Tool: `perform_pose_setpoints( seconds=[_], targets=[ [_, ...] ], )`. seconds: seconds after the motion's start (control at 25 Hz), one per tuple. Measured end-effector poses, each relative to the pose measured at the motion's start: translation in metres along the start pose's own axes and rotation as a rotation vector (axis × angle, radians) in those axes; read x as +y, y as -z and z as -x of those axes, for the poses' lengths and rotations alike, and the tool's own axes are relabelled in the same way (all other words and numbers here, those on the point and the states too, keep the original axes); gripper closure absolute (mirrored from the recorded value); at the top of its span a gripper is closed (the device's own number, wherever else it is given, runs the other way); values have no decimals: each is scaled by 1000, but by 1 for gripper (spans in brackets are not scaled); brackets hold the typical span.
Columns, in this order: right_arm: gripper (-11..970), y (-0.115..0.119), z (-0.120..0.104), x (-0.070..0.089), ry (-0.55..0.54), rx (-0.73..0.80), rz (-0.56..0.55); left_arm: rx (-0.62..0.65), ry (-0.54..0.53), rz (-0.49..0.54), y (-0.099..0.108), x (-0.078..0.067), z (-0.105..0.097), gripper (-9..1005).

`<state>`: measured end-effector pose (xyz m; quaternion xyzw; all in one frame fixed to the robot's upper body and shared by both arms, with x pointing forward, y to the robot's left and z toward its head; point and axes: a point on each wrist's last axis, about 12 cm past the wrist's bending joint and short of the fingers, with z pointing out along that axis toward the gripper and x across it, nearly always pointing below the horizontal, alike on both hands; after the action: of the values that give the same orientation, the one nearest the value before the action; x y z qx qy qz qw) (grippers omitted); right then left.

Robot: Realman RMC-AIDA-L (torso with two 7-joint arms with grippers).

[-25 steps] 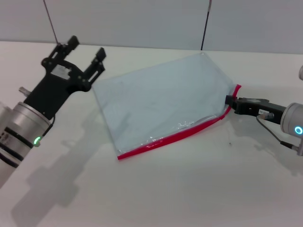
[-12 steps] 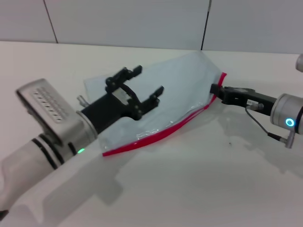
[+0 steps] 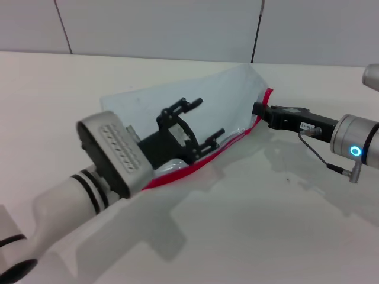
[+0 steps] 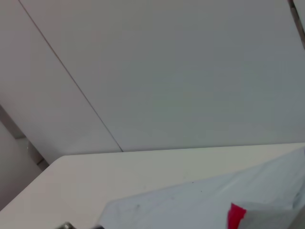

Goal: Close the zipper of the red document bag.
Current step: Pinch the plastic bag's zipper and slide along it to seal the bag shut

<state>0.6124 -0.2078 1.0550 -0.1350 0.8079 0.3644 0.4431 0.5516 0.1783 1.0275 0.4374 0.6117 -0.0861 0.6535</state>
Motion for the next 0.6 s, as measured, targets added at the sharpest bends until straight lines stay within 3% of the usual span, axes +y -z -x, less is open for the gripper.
perform_pose_setpoints(
  seconds=[0.36, 0.6],
  targets=[
    [945, 0, 0, -1, 0, 2, -7, 97, -242, 1, -20, -19, 8, 267],
    [945, -1, 0, 1, 3, 5, 1, 94, -322, 25, -22, -21, 13, 268]
  ],
)
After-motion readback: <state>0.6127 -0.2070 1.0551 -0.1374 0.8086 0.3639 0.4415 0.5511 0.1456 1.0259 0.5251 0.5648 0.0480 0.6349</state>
